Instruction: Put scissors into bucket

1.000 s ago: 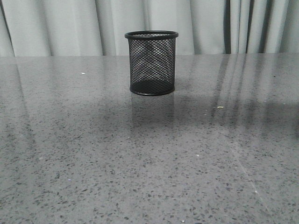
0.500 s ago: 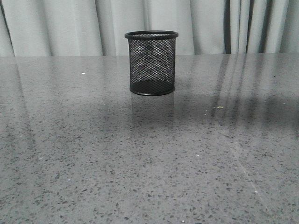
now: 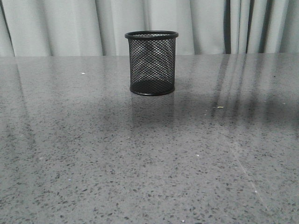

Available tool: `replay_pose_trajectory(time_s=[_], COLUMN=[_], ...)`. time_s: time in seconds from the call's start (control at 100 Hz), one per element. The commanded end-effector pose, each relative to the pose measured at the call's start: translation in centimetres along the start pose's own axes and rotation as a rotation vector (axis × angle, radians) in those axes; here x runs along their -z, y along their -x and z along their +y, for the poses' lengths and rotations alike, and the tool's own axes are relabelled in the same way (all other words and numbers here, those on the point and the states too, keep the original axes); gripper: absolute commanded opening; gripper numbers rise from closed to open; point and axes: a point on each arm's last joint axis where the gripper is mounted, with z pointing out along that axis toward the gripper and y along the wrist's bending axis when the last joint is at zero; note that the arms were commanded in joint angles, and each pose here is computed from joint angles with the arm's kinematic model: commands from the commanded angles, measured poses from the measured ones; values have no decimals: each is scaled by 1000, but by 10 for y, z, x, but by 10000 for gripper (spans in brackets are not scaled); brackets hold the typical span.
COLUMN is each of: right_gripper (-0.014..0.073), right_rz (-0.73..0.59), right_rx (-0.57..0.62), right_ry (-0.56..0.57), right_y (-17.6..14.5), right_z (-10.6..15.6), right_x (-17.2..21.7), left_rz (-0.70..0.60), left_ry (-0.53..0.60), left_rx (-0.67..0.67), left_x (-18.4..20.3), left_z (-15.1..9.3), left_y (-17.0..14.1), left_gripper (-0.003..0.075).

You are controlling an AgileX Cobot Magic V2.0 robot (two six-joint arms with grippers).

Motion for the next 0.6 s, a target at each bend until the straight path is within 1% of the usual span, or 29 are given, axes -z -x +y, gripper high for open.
replay_pose_trajectory(time_s=[0.0,0.11,0.16,0.31,0.42,0.51,0.59], right_gripper=[-73,-73,-73,-73,-70,-40,-41], right_rz=[-74,-76,-79,-98,-109,-122,-128], right_rx=[41,41,43,69,137,210,257], right_ry=[2,0,-2,-19,-45,-75,-90], right_y=[12,12,12,16,24,32,39], right_z=[7,7,7,7,11,15,20], right_x=[7,7,7,8,12,17,20], left_rz=[-82,-89,-91,-72,-39,0,35], left_ry=[106,112,118,159,189,211,235], left_rx=[7,52,74,162,250,325,359], left_x=[28,28,31,46,64,79,93], left_z=[7,7,8,13,18,20,22], left_y=[15,16,16,4,-12,-28,-40], left_gripper=[308,460,492,495,495,495,495])
